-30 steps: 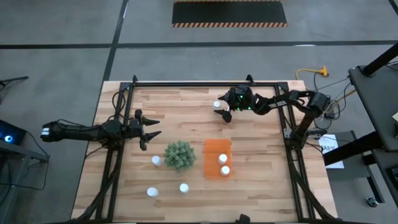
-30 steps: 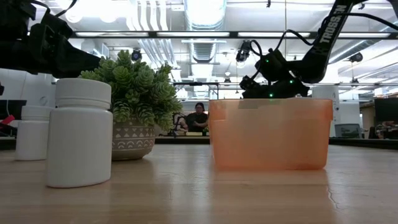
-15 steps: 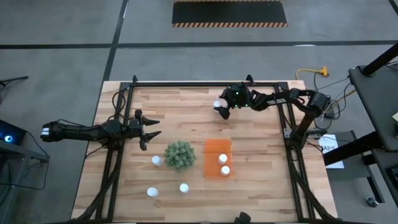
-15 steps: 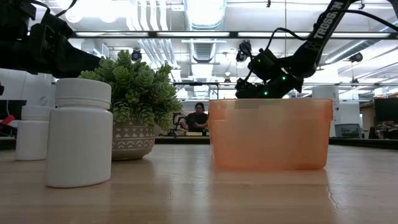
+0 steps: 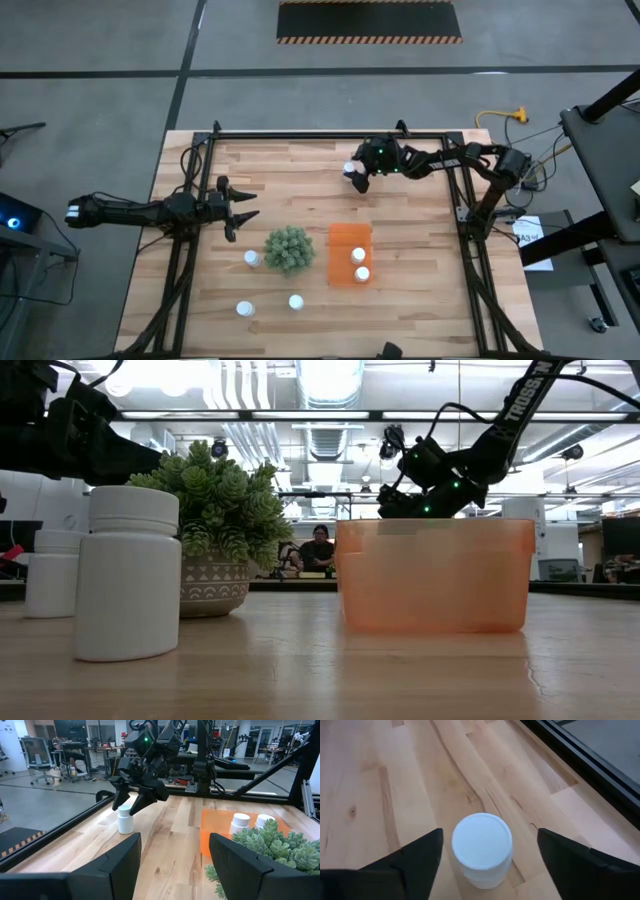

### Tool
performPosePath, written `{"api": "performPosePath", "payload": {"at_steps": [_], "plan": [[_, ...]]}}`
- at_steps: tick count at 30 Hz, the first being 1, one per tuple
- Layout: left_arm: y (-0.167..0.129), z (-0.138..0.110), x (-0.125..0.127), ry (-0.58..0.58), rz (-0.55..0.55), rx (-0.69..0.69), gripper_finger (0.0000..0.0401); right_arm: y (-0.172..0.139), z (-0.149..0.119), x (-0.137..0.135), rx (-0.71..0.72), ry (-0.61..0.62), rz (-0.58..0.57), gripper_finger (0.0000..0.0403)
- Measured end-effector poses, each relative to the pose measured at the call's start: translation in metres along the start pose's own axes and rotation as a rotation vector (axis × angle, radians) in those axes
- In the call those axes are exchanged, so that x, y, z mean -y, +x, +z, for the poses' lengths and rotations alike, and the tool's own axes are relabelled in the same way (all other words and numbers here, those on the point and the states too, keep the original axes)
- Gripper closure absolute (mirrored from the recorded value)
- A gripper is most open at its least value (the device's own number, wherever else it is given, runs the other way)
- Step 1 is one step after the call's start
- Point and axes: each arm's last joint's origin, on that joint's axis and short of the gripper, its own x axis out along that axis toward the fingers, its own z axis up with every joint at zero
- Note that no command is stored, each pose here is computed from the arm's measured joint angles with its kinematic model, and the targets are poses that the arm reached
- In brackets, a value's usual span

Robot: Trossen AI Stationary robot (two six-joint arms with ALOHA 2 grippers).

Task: Pick and place pill bottles into a basket
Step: Put the white medicine bottle into the orange bin

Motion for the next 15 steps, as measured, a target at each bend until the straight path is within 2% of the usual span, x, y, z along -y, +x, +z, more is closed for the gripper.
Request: {"api": "performPosePath", "payload": {"at_steps": [15], "plan": [[0.0, 0.0, 0.0, 0.0, 0.0, 0.0, 0.0183, 0.0002, 0.0002, -0.0018, 0.001, -0.006, 0.004, 0.0249]]}}
